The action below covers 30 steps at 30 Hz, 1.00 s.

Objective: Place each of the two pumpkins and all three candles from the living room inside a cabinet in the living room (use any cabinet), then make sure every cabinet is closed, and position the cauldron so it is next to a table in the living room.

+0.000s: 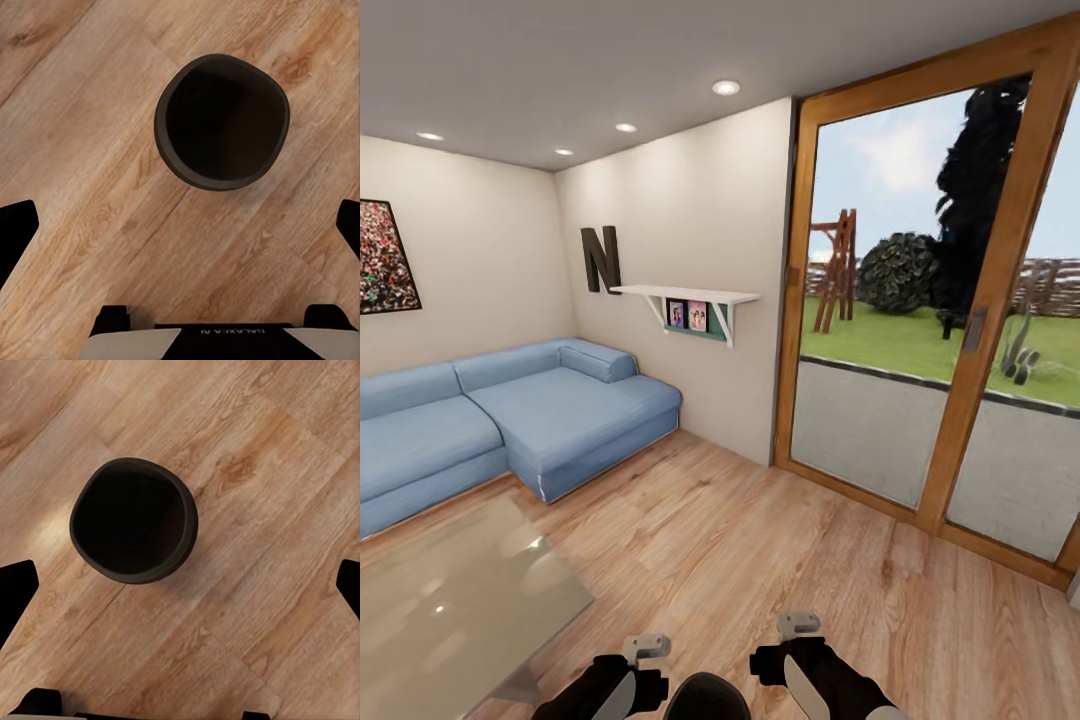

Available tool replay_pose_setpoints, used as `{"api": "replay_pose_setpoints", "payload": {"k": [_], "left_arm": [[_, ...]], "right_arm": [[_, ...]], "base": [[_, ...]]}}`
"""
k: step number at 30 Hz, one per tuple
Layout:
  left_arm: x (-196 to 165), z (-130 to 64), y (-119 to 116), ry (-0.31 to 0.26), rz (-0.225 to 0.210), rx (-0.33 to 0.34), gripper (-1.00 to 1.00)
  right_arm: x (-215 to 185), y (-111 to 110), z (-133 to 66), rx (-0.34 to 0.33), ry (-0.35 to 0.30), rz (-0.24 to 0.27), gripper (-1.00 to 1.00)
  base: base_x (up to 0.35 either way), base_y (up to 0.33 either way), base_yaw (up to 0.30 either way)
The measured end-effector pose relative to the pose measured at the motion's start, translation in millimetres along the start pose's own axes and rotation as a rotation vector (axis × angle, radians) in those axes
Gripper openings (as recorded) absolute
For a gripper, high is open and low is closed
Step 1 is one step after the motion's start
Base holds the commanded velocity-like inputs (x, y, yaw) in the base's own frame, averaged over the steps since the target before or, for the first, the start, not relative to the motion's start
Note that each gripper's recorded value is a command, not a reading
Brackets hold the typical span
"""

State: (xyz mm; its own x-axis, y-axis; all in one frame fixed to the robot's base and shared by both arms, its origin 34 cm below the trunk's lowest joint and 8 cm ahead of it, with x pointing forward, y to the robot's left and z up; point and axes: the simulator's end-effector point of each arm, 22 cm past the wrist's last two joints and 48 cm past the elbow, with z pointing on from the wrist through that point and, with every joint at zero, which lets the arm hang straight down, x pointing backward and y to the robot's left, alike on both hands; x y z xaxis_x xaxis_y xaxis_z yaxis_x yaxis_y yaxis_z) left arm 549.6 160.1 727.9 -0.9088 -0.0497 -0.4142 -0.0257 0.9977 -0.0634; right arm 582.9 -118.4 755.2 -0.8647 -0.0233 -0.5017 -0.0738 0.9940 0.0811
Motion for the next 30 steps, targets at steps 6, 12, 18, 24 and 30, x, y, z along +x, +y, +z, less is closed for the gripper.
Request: {"api": "replay_pose_setpoints", "payload": {"k": [6, 12, 18, 24, 30], "left_arm": [[-1.3, 6.4, 0.3, -0.011, -0.002, 0.000, 1.00], [-0.8, 12.9, 0.1, -0.015, -0.003, 0.001, 1.00], [-0.6, 19.5, 0.0, -0.020, -0.004, 0.002, 1.00], [0.6, 26.4, 0.2, -0.022, -0.005, 0.002, 1.00], [2.6, 33.5, 0.5, -0.023, -0.005, 0.002, 1.00]], "right_arm": [[1.7, 0.0, 6.2, -0.001, 0.000, 0.000, 1.00], [3.6, 0.4, 12.5, -0.002, -0.001, 0.000, 1.00], [5.8, 0.5, 19.0, -0.003, -0.001, 0.000, 1.00], [8.2, -0.1, 25.7, -0.003, -0.001, -0.001, 1.00], [10.9, -0.8, 32.6, -0.003, -0.001, -0.001, 1.00]], "base": [[0.000, 0.000, 0.000], [0.000, 0.000, 0.000], [0.000, 0.000, 0.000], [0.000, 0.000, 0.000], [0.000, 0.000, 0.000]]}}
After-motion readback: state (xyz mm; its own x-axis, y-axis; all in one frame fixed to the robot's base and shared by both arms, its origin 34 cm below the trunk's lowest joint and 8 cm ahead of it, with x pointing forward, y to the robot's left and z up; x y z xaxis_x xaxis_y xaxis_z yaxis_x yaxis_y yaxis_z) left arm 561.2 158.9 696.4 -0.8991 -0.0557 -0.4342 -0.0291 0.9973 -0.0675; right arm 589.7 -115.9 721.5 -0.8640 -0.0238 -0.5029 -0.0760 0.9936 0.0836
